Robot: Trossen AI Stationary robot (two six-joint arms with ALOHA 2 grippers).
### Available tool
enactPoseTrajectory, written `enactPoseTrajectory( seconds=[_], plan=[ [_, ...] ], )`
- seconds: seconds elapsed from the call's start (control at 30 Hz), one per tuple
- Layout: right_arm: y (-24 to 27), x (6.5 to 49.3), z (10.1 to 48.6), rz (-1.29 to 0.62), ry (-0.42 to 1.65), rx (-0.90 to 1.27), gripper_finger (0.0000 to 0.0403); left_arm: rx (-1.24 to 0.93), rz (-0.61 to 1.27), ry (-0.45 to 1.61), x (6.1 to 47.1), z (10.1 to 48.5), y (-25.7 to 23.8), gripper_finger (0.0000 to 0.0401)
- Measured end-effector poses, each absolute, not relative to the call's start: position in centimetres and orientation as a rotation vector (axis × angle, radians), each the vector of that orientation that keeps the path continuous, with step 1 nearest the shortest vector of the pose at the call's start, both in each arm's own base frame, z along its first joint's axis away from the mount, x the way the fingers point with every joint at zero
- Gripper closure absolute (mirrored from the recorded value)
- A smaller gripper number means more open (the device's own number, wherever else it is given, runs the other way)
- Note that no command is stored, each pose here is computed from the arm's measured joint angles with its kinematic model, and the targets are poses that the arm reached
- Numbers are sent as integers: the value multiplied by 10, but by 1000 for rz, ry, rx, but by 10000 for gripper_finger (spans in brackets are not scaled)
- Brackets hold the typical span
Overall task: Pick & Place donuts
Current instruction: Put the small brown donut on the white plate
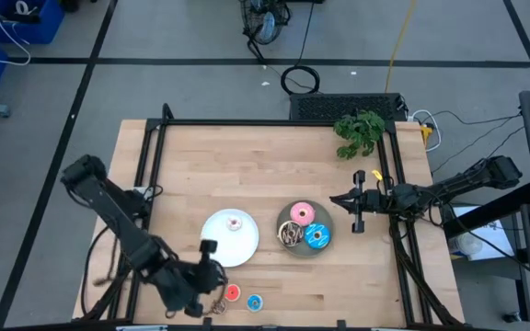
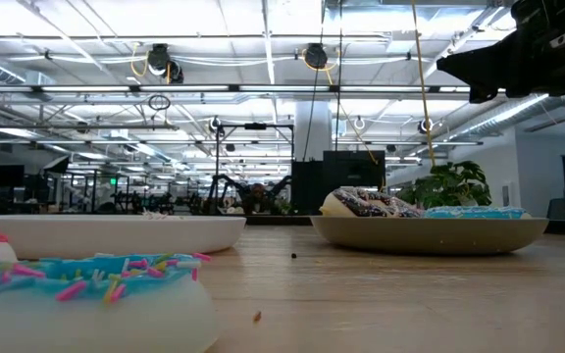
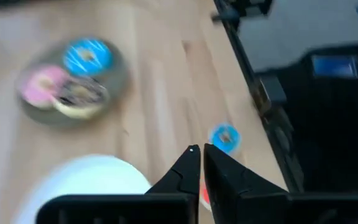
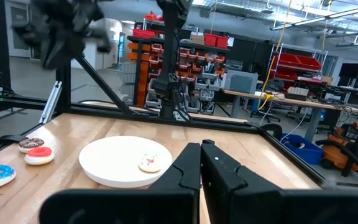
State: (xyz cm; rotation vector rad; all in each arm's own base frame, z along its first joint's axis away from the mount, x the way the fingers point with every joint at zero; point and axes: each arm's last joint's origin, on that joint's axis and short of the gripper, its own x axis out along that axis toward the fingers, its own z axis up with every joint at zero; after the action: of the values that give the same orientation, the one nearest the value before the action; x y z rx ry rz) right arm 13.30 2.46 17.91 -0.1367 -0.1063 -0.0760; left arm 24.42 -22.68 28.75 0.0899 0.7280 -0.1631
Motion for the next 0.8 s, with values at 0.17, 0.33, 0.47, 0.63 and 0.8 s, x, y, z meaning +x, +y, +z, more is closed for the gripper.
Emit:
enactPoseTrajectory(
  seconds=[0.17, 0.33, 0.47, 0.63, 0.8],
  plan=[
    [25, 133, 179, -76, -106, -136, 403, -37, -185, 829, 267, 269, -235, 353],
    [25, 133, 179, -76, -107, -136, 403, -23, -205, 907, 276, 258, -257, 350],
    [25, 133, 179, -75, -103, -129, 403, -46, -174, 980, 281, 250, -270, 350],
    [25, 133, 179, -75, -102, -126, 403, -42, -126, 1072, 277, 227, -281, 347],
    [25, 133, 179, -76, -110, -131, 403, -72, -108, 1131, 276, 212, -287, 313]
  ],
)
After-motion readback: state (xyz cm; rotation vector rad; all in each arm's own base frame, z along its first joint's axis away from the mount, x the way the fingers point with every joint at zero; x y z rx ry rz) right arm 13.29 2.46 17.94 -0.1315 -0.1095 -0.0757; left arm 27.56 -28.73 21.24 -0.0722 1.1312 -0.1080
